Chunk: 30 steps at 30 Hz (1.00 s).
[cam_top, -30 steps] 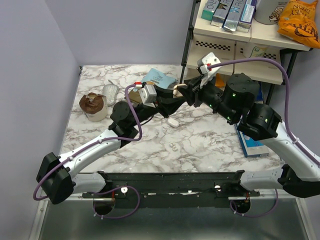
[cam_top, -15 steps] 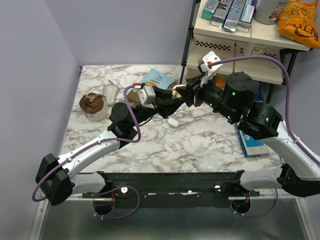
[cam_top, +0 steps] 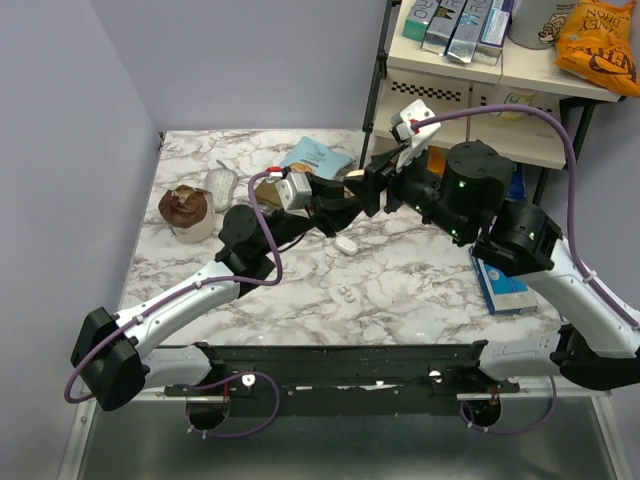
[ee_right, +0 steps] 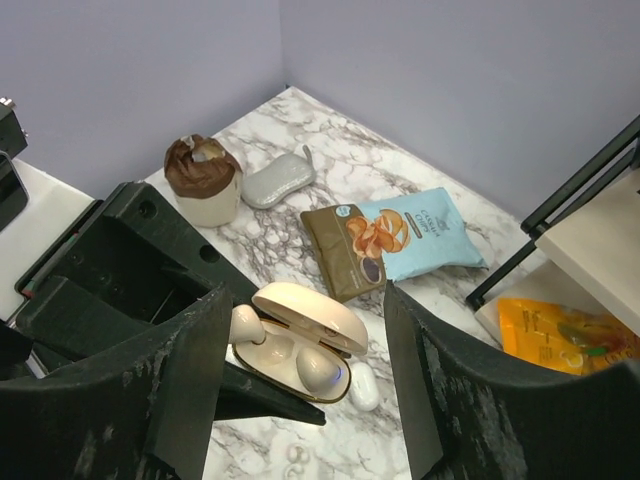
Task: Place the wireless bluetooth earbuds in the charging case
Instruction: Adjust the earbud with the charging case.
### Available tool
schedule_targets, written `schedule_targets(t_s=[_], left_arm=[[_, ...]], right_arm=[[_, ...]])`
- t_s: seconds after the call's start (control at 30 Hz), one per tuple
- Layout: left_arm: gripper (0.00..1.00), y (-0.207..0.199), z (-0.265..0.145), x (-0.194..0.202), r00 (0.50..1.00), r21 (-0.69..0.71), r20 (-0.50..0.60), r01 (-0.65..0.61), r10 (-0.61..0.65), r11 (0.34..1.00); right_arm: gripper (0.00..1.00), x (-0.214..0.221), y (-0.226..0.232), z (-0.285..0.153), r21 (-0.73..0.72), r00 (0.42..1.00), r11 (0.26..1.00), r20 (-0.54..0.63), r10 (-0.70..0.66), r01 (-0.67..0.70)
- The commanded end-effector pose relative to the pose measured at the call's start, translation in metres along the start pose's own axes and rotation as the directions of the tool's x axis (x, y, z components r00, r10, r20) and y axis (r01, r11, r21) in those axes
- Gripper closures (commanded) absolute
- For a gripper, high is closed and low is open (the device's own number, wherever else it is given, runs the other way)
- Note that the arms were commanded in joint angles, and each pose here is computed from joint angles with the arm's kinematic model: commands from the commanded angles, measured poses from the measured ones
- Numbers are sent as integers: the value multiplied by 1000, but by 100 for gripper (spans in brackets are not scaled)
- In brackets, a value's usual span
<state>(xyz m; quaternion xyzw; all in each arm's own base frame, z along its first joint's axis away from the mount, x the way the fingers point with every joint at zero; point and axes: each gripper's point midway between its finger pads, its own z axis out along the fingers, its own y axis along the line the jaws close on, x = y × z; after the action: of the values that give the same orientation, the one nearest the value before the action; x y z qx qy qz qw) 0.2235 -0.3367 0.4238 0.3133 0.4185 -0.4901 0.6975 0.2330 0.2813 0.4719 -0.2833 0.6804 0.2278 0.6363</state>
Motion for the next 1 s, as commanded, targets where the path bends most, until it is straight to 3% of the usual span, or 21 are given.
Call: schedule_targets(t_s=[0.0, 0.97], left_arm=[[100, 0, 0, -13, 999, 0, 38, -27, 27, 1000], [100, -5, -3, -26, 997, 8, 64, -33, 32, 999]], right_arm=[[28, 8, 7, 2, -24, 999, 1000, -41, -13, 12], [28, 27, -14, -13, 72, 996, 997, -81, -26, 32]])
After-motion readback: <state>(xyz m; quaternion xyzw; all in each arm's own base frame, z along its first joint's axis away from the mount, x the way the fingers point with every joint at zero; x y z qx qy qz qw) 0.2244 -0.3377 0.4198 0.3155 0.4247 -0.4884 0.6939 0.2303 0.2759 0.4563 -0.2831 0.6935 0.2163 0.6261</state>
